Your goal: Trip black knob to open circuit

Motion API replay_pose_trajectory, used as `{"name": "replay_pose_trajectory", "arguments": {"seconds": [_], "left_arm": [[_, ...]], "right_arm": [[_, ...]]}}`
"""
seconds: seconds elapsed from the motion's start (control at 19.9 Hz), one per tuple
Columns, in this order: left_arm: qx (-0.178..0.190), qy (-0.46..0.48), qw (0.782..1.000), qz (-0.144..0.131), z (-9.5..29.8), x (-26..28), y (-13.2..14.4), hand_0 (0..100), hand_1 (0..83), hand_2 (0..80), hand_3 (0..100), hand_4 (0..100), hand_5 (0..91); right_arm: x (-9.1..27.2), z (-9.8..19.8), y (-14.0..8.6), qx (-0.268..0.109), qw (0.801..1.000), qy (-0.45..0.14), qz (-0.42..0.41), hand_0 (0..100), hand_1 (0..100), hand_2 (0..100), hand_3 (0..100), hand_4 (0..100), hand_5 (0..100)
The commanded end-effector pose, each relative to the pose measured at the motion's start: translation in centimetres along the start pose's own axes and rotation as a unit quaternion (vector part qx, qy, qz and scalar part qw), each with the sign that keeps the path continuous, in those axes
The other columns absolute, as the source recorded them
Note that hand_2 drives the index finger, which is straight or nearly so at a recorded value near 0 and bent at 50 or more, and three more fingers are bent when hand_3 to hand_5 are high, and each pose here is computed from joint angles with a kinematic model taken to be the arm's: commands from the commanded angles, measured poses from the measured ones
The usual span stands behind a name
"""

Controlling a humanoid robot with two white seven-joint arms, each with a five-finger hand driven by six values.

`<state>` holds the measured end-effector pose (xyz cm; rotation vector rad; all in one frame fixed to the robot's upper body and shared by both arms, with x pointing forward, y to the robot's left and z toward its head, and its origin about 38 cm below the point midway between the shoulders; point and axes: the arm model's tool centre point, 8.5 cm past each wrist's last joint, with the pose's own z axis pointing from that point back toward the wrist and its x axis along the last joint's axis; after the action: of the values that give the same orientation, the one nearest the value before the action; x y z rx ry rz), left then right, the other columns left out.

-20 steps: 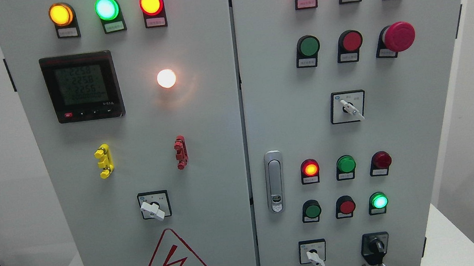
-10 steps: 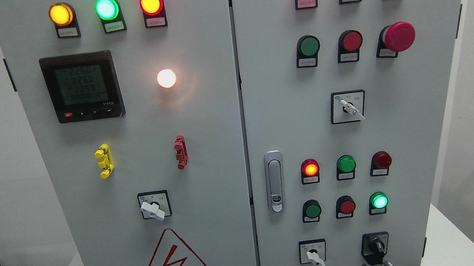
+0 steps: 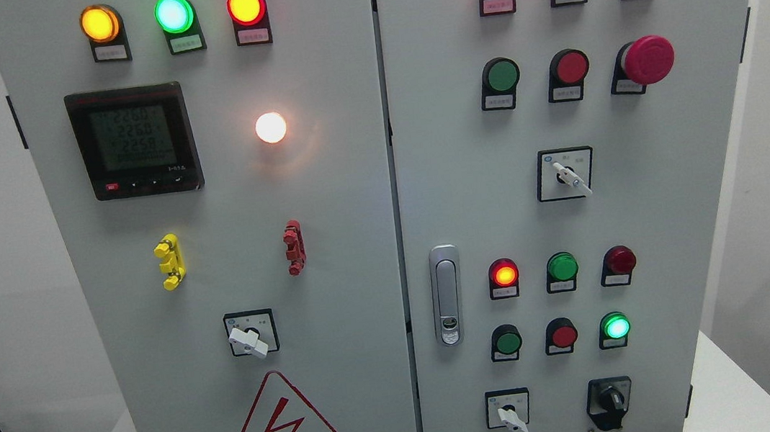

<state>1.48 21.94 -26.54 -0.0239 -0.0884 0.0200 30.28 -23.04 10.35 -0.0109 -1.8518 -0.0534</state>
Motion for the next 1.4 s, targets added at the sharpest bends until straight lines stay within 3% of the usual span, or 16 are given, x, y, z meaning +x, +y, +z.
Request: {"name": "replay_pose_trajectory", "arguments": {"seconds": [0.0, 0.05, 0.1, 0.2, 0.35, 0.4, 0.55, 0.75, 1.35], "left_arm": [[0.0, 0.001, 1.0, 0.002, 0.0, 0.0, 0.0, 12, 38.9, 0.0, 0, 0, 0.0], [0.0, 0.001, 1.0, 0.002, 0.0, 0.0, 0.0, 12, 38.9, 0.0, 0, 0, 0.0], [0.0, 0.001, 1.0, 0.002, 0.0, 0.0, 0.0, 12, 38.9, 0.0, 0, 0, 0.0], [0.0, 0.001, 1.0, 0.002, 0.0, 0.0, 0.0, 12, 38.9, 0.0, 0, 0, 0.0], [0.0, 0.001, 1.0, 0.002, 0.0, 0.0, 0.0, 12, 38.9, 0.0, 0, 0, 0.0], [0.0, 0.0, 1.0, 0.002, 0.0, 0.0, 0.0, 12, 38.9, 0.0, 0, 0, 0.0], [0.0, 0.001, 1.0, 0.002, 0.0, 0.0, 0.0, 12, 38.9, 0.0, 0, 0, 0.0], [0.0, 0.001, 1.0, 0.002, 0.0, 0.0, 0.0, 12, 38.9, 0.0, 0, 0, 0.0], [0.0, 0.001, 1.0, 0.002, 0.0, 0.0, 0.0, 12, 38.9, 0.0, 0, 0, 0.0]], "right_arm": [[1.4, 0.2, 0.0, -0.002, 1.0, -0.026, -0.006, 83, 66, 0, 97, 89, 84], [1.5, 0.5, 0.1, -0.003, 1.0, -0.028, -0.007, 67, 48, 0, 89, 79, 73], [1.5, 0.7, 0.1, -0.004, 1.0, -0.026, -0.008, 54, 39, 0, 75, 65, 59], [1.5, 1.3, 0.1, -0.005, 1.0, -0.023, -0.009, 36, 31, 0, 57, 46, 42], [1.7, 2.0, 0.4, -0.001, 0.999, -0.025, -0.025, 21, 13, 0, 23, 12, 8], [1.8, 2.2, 0.3, -0.002, 0.999, -0.027, -0.037, 15, 10, 0, 17, 7, 2], [2.0, 2.3, 0.3, -0.001, 0.999, -0.029, -0.042, 9, 4, 0, 10, 0, 0], [2.0, 2.3, 0.3, 0.0, 0.999, -0.029, -0.042, 6, 1, 0, 4, 0, 0], [2.2, 2.4, 0.3, 0.0, 0.999, -0.031, -0.042, 2, 0, 0, 1, 0, 0]]}}
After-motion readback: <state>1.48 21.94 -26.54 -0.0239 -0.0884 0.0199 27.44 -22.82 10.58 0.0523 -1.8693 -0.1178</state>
